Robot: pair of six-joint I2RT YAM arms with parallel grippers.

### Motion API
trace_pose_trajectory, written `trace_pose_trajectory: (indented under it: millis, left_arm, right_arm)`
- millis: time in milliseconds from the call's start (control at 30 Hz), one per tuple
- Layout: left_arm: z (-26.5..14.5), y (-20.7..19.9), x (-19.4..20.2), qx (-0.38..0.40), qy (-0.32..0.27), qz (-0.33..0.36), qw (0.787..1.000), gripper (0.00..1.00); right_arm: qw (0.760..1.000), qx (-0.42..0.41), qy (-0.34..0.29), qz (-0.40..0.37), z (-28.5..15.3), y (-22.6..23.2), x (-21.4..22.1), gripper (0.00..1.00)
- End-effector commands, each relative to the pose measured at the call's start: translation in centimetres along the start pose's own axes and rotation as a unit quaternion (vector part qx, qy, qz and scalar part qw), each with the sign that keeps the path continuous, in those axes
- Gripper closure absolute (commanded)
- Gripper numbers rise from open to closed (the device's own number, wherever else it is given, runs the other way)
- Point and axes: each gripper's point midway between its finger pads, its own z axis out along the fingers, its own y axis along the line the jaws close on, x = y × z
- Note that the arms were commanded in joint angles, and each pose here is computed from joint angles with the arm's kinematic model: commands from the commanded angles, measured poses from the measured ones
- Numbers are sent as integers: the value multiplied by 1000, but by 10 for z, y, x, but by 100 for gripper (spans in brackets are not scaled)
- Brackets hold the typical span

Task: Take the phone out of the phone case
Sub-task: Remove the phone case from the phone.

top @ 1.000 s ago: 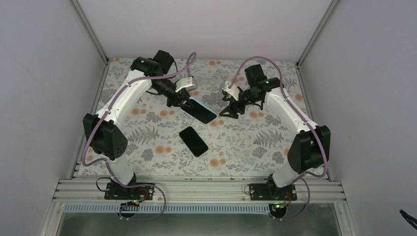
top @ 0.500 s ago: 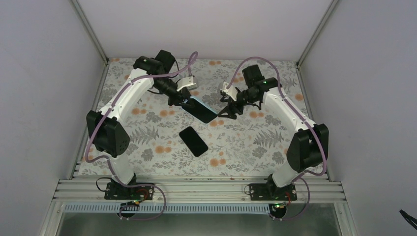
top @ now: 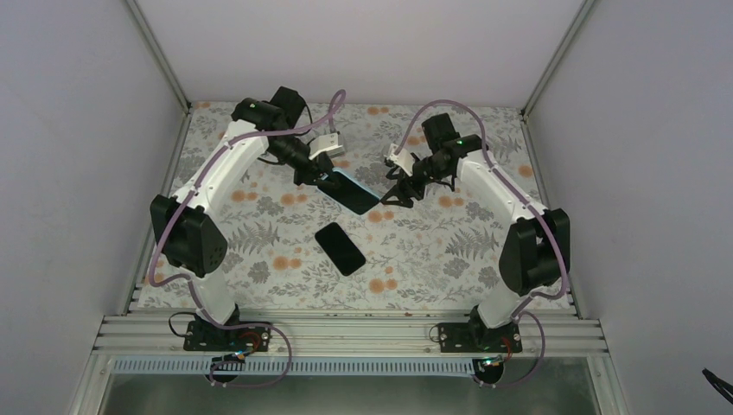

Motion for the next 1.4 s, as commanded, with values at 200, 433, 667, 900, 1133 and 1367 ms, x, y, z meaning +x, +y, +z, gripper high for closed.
trace_pose_trajectory:
  millis: [200, 433, 667, 900, 1133, 1367]
  left_arm:
    - [-14, -44, -44, 44, -77, 55, 995, 98]
    - [-6, -68, -47, 66, -76, 77, 992, 98]
    - [-18, -85, -52, 67, -95, 106, 988, 98]
    - [-28, -54, -58, 49, -113, 91, 988, 98]
    - [-43, -15, -70, 28, -137, 77, 987, 98]
    - [-40, -6, -79, 38, -150, 74, 985, 98]
  right_arm:
    - [999, 44, -8, -10, 9, -25, -22, 17]
    - [997, 81, -7, -15, 17, -48, -46, 17]
    - [996, 86, -19, -24, 19, -61, -62, 15]
    - [988, -115, -60, -88, 11, 38, -89, 14]
    - [971, -173, -95, -132, 6, 104, -136, 14]
    - [960, -218, -111, -135, 11, 123, -160, 15]
